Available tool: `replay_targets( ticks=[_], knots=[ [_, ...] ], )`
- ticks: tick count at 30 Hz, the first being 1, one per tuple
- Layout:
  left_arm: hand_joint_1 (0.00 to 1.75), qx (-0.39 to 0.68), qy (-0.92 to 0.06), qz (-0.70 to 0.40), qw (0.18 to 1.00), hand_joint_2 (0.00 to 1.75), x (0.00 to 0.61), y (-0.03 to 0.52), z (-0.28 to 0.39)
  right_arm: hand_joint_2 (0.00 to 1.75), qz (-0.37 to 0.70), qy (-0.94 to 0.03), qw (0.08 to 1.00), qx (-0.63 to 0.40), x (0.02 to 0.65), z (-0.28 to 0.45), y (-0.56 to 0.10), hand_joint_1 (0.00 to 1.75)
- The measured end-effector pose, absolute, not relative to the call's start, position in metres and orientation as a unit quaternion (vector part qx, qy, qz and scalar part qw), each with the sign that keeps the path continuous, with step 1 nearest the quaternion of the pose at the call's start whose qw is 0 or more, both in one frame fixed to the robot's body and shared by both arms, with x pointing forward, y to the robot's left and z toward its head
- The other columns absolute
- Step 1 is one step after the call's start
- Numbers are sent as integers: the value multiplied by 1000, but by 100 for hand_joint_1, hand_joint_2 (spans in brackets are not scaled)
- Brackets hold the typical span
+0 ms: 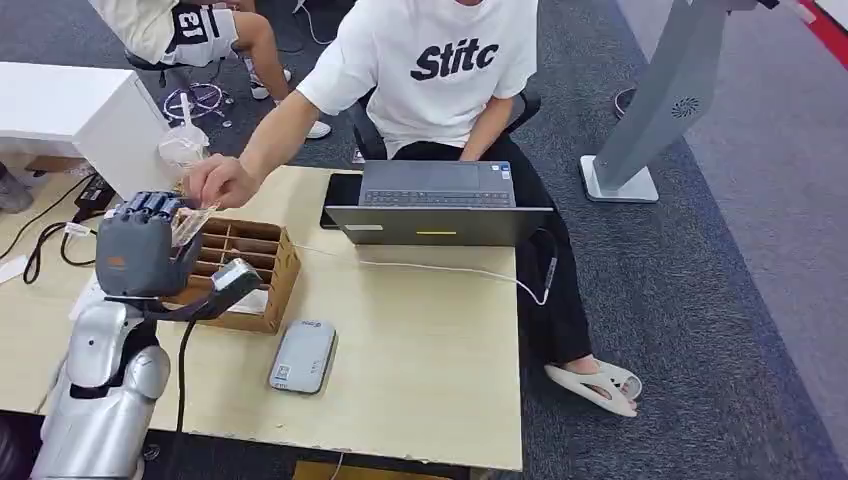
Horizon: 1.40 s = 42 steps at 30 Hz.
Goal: Pass the card to the sensor for recognition and then transmit it.
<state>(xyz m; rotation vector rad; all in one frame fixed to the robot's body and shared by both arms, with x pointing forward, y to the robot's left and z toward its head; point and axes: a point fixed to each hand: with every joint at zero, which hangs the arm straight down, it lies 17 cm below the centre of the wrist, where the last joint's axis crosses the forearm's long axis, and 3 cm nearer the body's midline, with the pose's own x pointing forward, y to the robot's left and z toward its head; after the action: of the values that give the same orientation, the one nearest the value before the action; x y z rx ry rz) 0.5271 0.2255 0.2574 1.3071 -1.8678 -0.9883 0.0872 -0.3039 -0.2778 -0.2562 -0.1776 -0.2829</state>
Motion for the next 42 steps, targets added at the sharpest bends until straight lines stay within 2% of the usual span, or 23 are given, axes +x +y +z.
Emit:
replay_targets(
  ticks=[16, 33, 42],
  knots=[
    [175, 473, -710, -410, 323, 175, 525, 201, 240, 175, -123, -97, 980, -125, 90, -277, -299, 0],
    [175, 343, -715, -517, 323, 175, 484, 75, 189, 175, -111, -102, 981, -120, 92, -277, -296, 0],
    [175, 295, -674, -589, 334, 175, 472, 49, 139, 175, -106, -110, 981, -120, 95, -277, -296, 0]
  ],
)
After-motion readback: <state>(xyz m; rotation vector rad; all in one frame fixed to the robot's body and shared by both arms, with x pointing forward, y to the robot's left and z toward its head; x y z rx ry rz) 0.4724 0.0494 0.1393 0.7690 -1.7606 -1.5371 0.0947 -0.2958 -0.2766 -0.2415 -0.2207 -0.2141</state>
